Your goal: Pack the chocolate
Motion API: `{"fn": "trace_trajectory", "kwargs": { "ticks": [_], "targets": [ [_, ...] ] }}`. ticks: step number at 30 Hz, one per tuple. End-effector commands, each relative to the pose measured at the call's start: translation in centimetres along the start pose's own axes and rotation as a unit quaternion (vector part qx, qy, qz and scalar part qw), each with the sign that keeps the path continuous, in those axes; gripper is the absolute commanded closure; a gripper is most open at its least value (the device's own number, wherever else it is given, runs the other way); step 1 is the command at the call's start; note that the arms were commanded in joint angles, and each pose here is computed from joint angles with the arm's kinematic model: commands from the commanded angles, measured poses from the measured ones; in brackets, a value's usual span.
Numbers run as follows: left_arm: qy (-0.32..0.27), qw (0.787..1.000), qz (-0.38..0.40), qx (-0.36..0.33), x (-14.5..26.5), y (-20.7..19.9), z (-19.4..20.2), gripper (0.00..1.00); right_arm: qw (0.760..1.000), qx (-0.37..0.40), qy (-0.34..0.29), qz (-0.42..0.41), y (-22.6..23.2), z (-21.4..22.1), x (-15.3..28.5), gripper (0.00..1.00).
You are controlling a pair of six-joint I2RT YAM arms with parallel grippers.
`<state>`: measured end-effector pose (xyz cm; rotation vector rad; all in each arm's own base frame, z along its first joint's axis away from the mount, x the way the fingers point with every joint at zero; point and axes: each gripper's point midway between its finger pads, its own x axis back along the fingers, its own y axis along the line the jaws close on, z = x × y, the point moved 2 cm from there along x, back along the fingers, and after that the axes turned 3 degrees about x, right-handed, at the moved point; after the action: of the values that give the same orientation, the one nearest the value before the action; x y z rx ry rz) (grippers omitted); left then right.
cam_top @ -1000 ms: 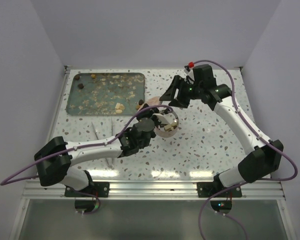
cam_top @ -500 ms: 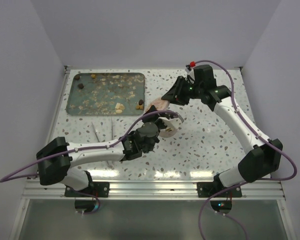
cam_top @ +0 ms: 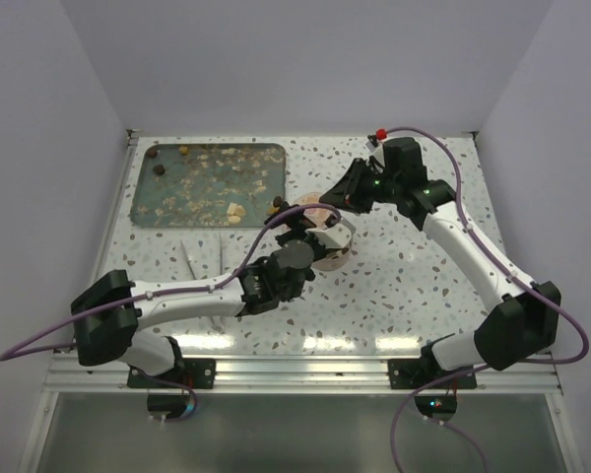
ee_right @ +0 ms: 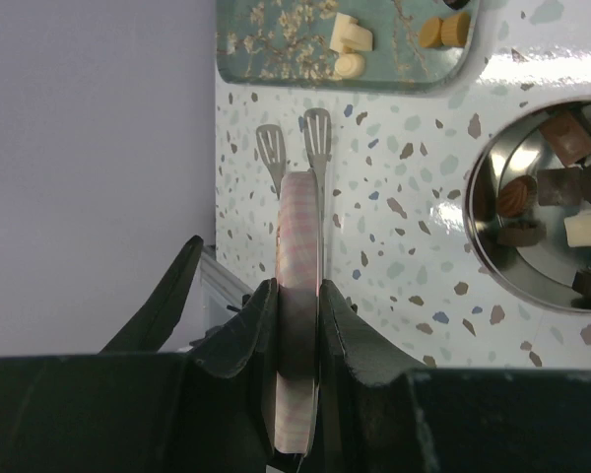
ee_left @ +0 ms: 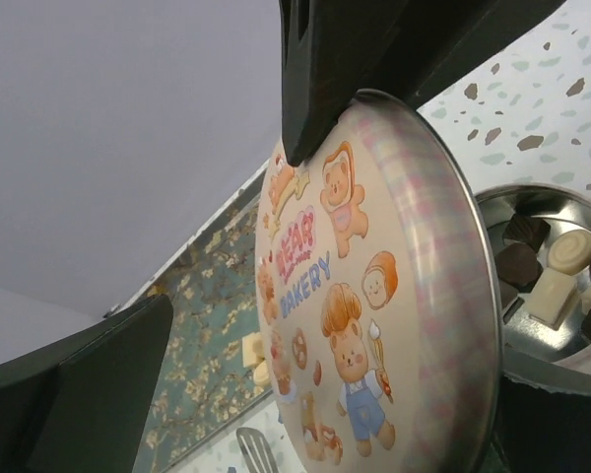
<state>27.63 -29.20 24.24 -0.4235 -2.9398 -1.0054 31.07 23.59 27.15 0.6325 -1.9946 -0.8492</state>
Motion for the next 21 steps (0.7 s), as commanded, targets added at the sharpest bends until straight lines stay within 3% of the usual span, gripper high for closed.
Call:
{"fn": "trace_trajectory", "kwargs": {
  "ticks": [1, 8, 15, 21],
  "targets": [
    [-0.005, 0.995, -0.024, 0.096, 0.6, 2.3, -0.9, 0.0, 0.998, 0.036, -0.047, -0.037, 2.2, -1.6, 1.3, 1.0],
    [-0.011, 0.986, 0.03, 0.163, 2.5, 2.0, 0.5, 0.0, 0.995, 0.032, -0.081, -0.046, 2.6, -3.3, 1.5, 1.0],
    [0.042, 0.982, 0.063, 0.175, 4.3, 0.7, 4.5, 0.0, 0.991, 0.004, -0.11, -0.073, 3.4, -5.0, 1.2, 1.0],
    [0.076, 0.964, 0.04, 0.25, 5.9, 1.7, 7.4, 0.0, 0.989, -0.011, -0.138, -0.055, 1.3, -6.5, 1.7, 1.0]
  ]
}}
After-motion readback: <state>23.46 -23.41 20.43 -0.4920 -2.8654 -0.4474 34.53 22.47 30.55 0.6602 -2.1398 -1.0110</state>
